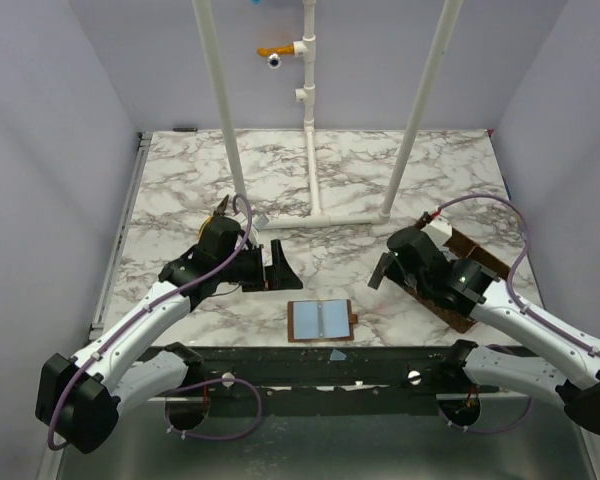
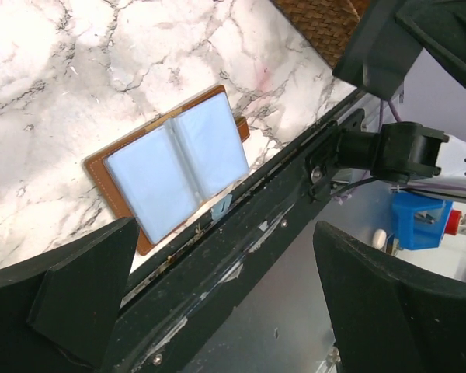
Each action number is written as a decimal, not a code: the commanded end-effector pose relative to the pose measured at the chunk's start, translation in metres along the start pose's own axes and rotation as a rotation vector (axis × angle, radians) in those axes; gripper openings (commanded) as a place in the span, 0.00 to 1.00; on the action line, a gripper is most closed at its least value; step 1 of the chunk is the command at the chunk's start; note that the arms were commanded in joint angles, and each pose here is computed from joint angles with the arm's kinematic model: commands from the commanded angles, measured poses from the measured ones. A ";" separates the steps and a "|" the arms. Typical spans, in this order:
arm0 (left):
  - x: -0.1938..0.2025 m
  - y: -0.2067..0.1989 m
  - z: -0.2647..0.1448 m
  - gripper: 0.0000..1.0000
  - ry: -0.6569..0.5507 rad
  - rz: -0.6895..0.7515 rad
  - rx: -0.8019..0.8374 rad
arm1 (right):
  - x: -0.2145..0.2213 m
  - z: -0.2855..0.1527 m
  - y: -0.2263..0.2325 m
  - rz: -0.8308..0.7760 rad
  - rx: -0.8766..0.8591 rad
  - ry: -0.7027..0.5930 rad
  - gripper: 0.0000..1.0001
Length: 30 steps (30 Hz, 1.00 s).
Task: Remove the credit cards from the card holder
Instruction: Place the credit card in the storage box.
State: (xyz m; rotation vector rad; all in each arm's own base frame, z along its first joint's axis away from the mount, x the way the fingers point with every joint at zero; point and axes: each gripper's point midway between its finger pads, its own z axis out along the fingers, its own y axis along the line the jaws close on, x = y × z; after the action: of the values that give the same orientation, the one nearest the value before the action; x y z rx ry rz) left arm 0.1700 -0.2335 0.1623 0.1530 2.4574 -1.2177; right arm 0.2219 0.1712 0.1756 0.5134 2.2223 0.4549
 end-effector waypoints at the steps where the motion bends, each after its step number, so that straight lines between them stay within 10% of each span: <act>1: -0.009 -0.001 -0.003 0.98 -0.026 0.064 -0.014 | -0.020 0.003 -0.065 -0.080 0.314 -0.076 0.01; 30: -0.005 -0.008 0.011 0.98 0.019 0.106 0.086 | -0.106 -0.007 -0.233 0.160 0.851 0.018 0.01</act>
State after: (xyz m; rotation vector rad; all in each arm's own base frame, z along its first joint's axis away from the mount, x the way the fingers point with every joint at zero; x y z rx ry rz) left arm 0.1755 -0.2420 0.1589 0.2635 2.4231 -1.2452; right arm 0.2307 -0.0840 0.1333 1.1513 2.2739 -0.4690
